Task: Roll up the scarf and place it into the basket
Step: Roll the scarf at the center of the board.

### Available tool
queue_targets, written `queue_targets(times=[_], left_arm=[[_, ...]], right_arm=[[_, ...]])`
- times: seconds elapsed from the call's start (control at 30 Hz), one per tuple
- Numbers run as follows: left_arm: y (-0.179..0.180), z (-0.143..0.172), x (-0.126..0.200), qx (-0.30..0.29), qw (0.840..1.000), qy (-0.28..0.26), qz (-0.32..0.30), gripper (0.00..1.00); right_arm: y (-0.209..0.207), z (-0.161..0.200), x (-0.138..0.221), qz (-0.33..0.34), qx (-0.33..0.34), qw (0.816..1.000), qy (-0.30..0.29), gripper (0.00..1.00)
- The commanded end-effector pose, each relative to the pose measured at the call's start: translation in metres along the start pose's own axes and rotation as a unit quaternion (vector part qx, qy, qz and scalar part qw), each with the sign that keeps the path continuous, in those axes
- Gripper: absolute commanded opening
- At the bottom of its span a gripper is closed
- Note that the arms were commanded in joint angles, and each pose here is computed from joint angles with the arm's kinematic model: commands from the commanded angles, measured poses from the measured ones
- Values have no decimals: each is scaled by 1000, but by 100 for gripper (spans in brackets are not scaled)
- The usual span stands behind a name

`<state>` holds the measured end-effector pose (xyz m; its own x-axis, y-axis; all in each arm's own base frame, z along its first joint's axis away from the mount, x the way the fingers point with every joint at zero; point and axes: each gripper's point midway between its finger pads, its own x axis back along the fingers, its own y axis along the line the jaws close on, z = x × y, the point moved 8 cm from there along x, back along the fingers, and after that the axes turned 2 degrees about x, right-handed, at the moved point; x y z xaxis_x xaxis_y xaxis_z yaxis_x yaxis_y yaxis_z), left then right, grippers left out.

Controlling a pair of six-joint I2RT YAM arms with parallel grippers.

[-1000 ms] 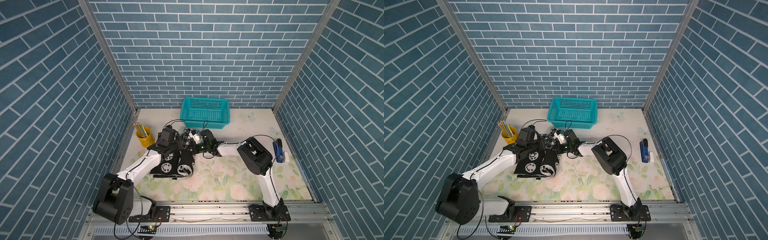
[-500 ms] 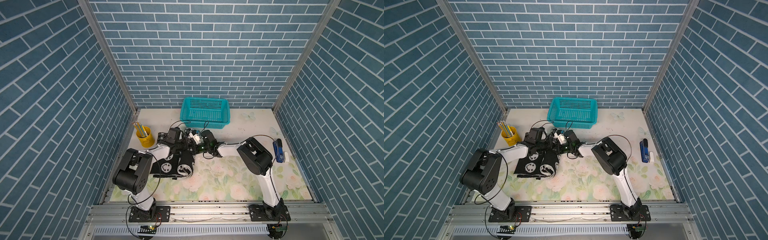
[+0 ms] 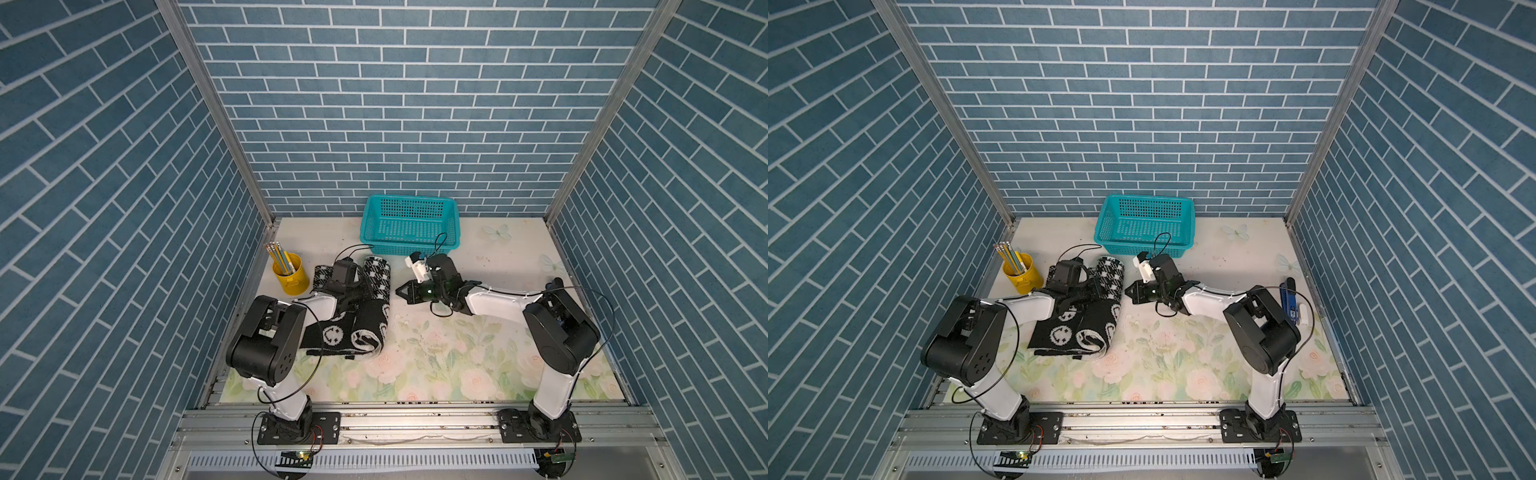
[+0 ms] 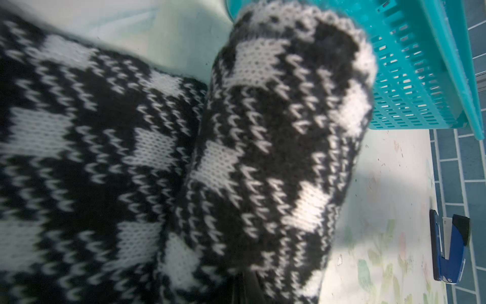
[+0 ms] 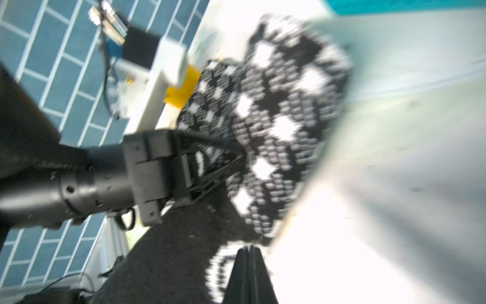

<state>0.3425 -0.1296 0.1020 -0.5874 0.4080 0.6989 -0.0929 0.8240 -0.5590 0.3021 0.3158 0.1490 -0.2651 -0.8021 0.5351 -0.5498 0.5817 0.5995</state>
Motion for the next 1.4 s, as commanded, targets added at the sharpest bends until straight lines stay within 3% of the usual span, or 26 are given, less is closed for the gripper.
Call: queue_targets(times=[0.0,0.23,0.47,0.73,0.93,1.1,1.37], left_arm=[[48,29,3,24,992,44,-113,0],[63,28,21,33,991,33,-129,0],[76,39,24,47,989,38,-135,0],[94,50,33,69,985,33,-155,0],[85,58,26,69,990,50,-116,0],[45,71,15,42,995,63,-57,0],[-71,106,-10,4,989,124,84,0]], right_arm=[[-30,21,-12,41,-8,998,43,0],[-28,29,-56,0,-15,997,72,0],[-1,31,-83,-63,-10,996,70,0],[42,19,-89,-126,18,990,55,0],[52,17,-79,-152,16,987,41,0],[55,26,-57,-156,13,987,30,0],[65,29,2,-104,34,994,-4,0]])
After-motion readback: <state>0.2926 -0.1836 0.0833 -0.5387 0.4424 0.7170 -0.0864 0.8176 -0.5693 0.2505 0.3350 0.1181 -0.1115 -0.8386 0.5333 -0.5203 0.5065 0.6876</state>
